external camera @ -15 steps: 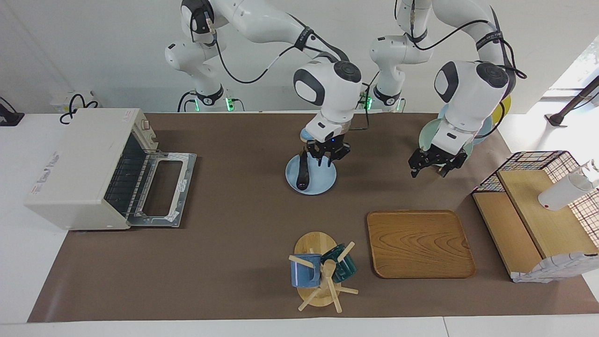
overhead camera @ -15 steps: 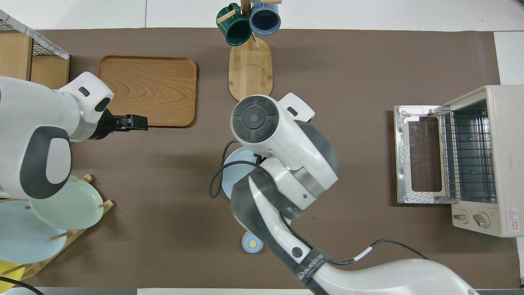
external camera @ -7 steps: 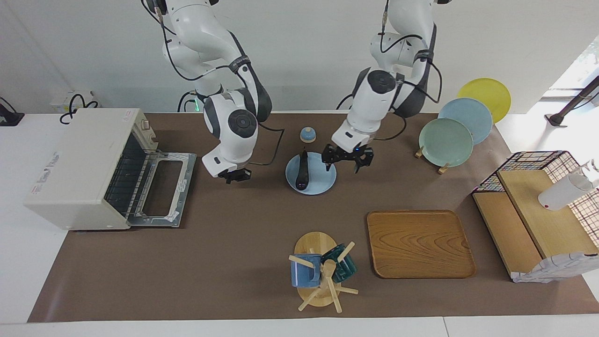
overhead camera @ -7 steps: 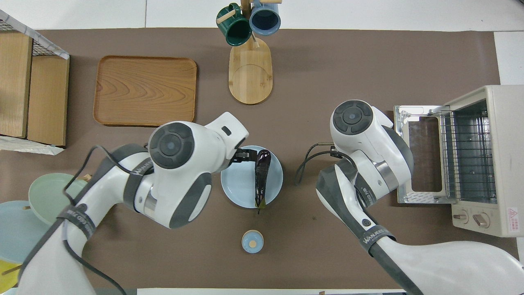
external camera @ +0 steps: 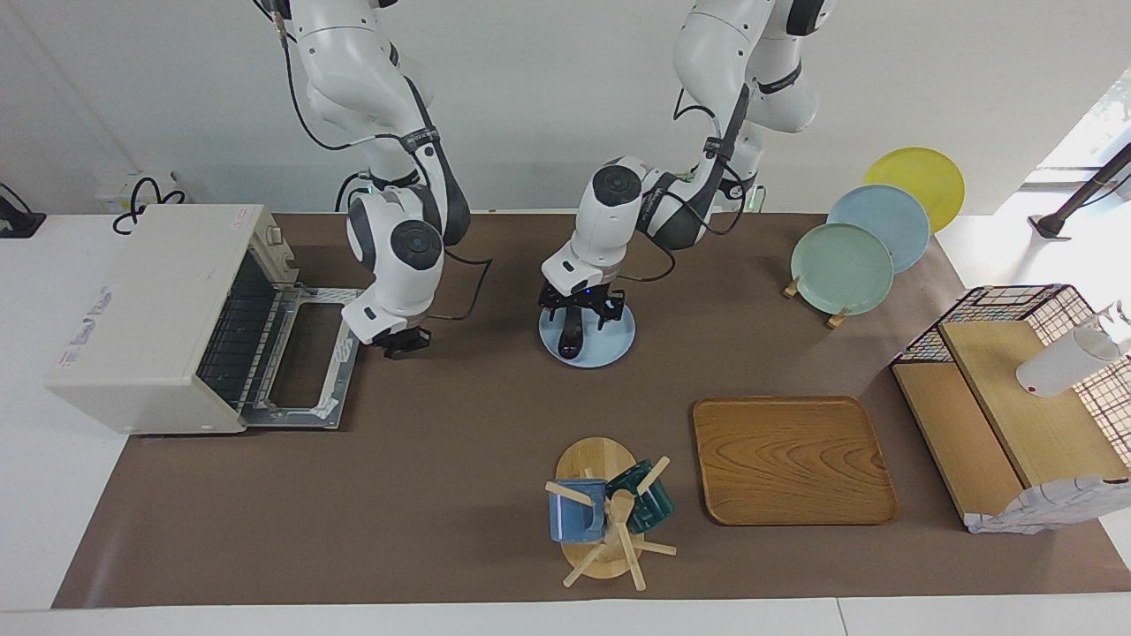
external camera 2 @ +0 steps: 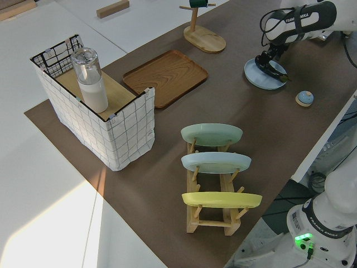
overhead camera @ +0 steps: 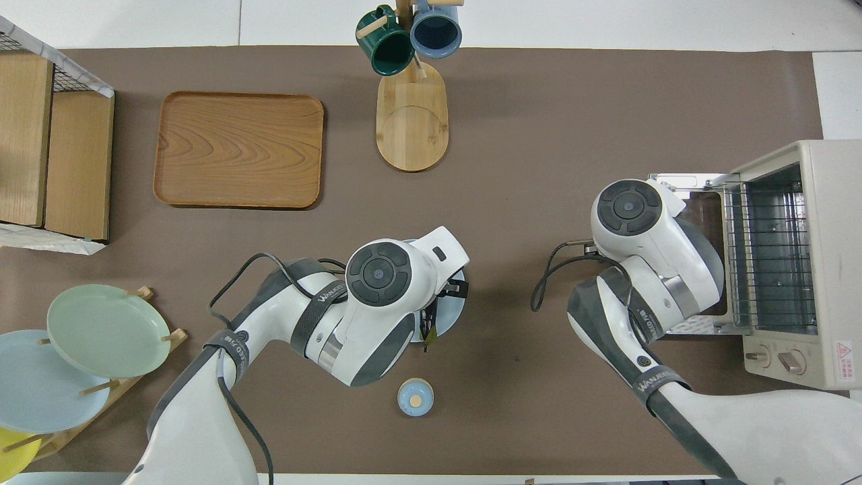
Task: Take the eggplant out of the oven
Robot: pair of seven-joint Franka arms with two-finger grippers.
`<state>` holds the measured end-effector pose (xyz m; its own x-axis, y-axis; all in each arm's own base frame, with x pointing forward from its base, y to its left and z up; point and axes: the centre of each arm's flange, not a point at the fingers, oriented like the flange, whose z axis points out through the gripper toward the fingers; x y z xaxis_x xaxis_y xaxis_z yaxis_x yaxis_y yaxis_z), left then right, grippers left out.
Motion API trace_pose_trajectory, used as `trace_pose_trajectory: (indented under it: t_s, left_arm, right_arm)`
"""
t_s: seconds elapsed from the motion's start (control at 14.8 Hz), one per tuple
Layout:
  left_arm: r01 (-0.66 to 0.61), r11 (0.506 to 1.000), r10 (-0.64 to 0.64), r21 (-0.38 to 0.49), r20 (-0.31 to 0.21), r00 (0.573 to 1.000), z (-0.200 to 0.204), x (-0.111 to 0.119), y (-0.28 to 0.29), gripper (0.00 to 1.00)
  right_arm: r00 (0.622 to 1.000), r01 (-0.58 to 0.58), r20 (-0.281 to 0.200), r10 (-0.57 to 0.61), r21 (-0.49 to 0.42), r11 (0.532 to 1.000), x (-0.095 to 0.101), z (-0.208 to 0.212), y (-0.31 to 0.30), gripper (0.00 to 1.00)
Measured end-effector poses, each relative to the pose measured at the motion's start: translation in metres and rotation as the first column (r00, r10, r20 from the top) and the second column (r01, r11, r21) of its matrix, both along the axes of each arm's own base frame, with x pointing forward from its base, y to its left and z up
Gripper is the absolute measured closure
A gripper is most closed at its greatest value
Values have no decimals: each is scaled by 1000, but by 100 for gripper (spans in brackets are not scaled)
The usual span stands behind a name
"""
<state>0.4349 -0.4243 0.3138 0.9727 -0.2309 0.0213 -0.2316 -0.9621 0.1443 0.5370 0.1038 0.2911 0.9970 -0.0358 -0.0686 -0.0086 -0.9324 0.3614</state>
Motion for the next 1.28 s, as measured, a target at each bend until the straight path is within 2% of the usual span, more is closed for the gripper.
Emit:
trace_pose_trajectory:
  t_s: [0.47,0.54,0.68,0.81,0.95,1.15,1.28]
  left_arm:
    - [15,1000,-15,11,-13,1000,-14,-6,-6,3]
    - [13,1000,-13,12,-13,1000,-14,-5,-5,11]
    - [9,1000,-9,13,-12,1000,-14,-4,-4,37]
    - [8,1000,-7,15,-14,1000,-13,-3,-3,41]
    - [3,1000,-3,18,-17,1000,-10,0,-1,63]
    - [-32,999,32,16,-15,999,13,16,16,63]
    - [-73,997,73,11,-12,997,41,34,37,63]
  right_arm:
    - [1000,-6,-7,6,-4,1000,1,-5,-22,99]
    - [1000,-11,-9,11,-2,1000,1,-5,-26,99]
    - [999,-48,-21,48,4,999,2,-6,-31,99]
    - [996,-87,-26,87,-15,996,3,-5,-33,99]
    - [992,-124,-32,124,-18,992,3,-3,-31,99]
    - [984,-174,-52,172,-23,985,6,20,-31,99]
    - [981,-188,-58,186,-37,981,9,56,-36,99]
